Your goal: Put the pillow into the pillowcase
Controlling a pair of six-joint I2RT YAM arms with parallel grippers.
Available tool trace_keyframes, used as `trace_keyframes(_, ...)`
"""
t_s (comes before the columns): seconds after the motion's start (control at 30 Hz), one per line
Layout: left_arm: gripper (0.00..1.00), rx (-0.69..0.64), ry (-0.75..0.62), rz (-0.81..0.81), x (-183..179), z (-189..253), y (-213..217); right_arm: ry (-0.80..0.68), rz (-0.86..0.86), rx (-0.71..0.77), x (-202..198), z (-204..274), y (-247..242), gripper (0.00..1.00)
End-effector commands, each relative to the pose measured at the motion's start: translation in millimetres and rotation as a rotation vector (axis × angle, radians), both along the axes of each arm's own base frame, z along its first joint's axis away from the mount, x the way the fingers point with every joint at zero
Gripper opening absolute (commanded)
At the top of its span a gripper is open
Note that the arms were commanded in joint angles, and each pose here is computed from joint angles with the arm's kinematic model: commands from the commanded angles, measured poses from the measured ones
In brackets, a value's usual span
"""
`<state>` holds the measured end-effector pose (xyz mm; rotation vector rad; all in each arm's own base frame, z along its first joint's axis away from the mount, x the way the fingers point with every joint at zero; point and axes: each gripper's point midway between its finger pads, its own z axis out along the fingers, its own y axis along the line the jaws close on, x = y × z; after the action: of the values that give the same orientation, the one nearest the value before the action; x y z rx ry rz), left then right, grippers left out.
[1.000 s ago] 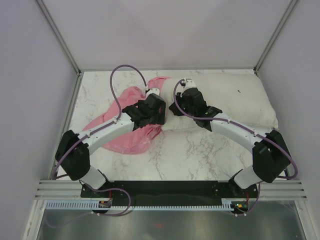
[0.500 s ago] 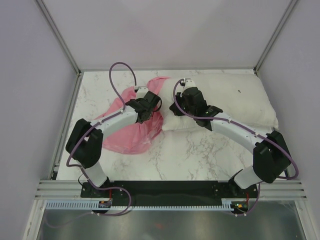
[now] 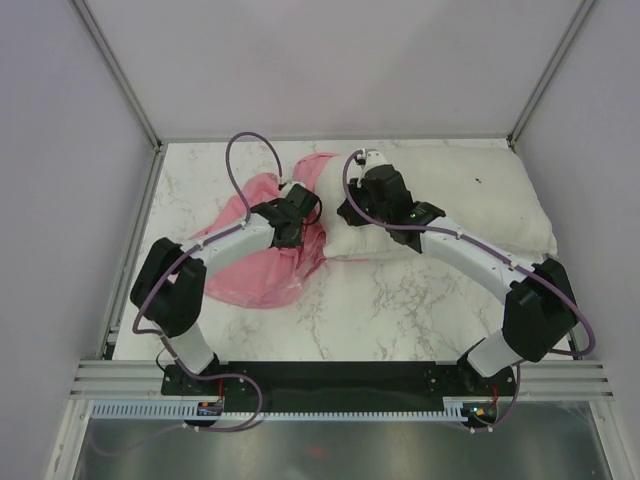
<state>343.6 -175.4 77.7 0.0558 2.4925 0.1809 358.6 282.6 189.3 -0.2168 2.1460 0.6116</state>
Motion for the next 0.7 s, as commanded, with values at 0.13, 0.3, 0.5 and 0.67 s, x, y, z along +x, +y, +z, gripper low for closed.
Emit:
trace_keyframes(0.13,0.02,-0.444,0.023,-0.511,-66,80,-90,-0.156,0.086,0.083,27,88,29,0.0)
trace_keyframes(0.3,0.02,-0.53,0.033,-0.609,-84,99,-101,-0.15,0.104,0.127,33,98,41,0.0)
trace_keyframes(0.5,0.02,-0.685,0.072,-0.71,-105,129,-123,-0.116,0.042,0.166,50,72,50,0.0)
trace_keyframes(0.67,0.02,-0.746,0.047,-0.74,-114,152,-126,-0.05,0.003,0.165,56,22,53,0.0)
